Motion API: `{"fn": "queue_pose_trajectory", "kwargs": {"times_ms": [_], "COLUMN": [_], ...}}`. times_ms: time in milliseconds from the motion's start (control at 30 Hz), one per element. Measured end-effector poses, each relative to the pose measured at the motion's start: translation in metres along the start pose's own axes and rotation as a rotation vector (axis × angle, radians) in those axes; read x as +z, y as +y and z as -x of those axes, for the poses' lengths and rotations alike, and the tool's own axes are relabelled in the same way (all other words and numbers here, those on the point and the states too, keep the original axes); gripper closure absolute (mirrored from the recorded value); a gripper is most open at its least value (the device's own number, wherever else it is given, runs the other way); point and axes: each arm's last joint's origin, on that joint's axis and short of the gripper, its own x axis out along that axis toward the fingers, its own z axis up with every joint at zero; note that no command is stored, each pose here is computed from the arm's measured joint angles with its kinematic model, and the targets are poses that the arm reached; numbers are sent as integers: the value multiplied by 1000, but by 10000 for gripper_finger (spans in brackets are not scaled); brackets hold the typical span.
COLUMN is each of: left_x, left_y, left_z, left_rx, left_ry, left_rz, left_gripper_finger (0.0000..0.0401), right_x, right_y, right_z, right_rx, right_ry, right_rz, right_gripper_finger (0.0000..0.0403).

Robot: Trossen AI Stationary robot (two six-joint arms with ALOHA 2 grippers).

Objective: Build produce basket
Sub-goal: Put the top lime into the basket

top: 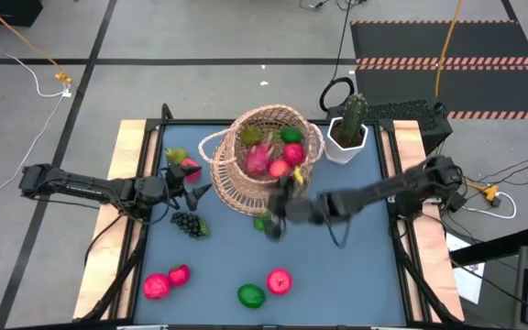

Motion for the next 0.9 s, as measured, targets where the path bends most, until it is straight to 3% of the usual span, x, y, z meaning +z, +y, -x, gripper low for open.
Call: {"fn": "queue_pose_trajectory", "kwargs": {"times_ms": [100,200,333,467,733,900], "left_x": [-1,-2,-2,2,8,8], "left_y": [0,1,1,0,-2,-2], "left_z": [0,0,0,0,0,0], "left_rx": [4,5,7,11,0,-5], "left_ry": [13,19,16,-22,-74,-79], "left_rz": [16,34,47,33,-28,-32], "left_gripper_finger": [20,20,20,20,20,20], "right_x": [-26,-61,-110,-143,-160,-164], "right_y": [29,43,29,11,7,7], "right_z": [14,22,14,-10,-53,-65], "right_rx": [32,-11,-78,-132,54,62], "right_ry": [-115,-262,-294,-205,-30,25], "right_rz": [-74,-177,-302,-372,-302,-326], "right_gripper_finger": [10,10,10,10,10,10]}}
